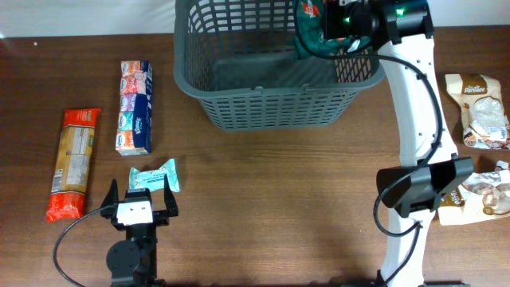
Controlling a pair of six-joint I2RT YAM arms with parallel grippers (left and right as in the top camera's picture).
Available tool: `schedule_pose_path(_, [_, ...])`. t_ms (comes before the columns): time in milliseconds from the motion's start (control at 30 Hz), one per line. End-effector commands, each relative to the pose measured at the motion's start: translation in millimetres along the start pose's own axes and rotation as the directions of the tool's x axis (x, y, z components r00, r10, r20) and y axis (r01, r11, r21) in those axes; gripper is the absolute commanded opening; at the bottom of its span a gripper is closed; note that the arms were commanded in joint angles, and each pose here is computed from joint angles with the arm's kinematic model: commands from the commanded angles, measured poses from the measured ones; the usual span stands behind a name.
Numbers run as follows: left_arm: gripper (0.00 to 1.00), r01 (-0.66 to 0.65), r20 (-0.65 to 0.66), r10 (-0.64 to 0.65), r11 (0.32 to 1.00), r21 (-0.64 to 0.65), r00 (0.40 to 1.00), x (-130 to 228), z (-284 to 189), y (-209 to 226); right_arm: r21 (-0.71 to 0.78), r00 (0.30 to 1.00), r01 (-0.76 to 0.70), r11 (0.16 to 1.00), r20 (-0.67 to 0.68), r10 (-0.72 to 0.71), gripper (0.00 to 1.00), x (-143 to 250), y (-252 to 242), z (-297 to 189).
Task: Pack container
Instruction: 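Lift the Nescafé bag and carry it over the grey basket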
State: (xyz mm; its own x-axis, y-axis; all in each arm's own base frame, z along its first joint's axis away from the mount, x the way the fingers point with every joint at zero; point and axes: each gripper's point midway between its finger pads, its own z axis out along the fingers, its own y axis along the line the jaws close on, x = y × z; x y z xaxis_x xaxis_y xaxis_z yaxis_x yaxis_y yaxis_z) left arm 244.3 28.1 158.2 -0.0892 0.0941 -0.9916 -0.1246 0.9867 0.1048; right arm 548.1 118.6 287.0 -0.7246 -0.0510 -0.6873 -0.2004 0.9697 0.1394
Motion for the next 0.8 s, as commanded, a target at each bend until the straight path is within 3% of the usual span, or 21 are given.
schedule_pose_path(0, [0.99,0.009,0.001,-0.009,1.0,0.005,1.0,0.9,0.0,-0.7,0.0,0.998,-0.002,1.0,0.059,0.002,0.04,-14.9,4.1,-30.0])
schedule_pose_path(467, [0.99,0.009,0.001,-0.009,1.0,0.004,1.0,0.9,0.0,-0.6,0.009,0.985,-0.014,1.0,-0.169,0.016,0.03,42.5,1.2,31.0])
schedule_pose_path(767, [0.99,0.009,0.001,-0.009,1.0,0.004,1.0,0.8,0.0,-0.6,0.001,0.978,-0.003,1.0,-0.21,0.004,0.04,54.4,8.4,44.3])
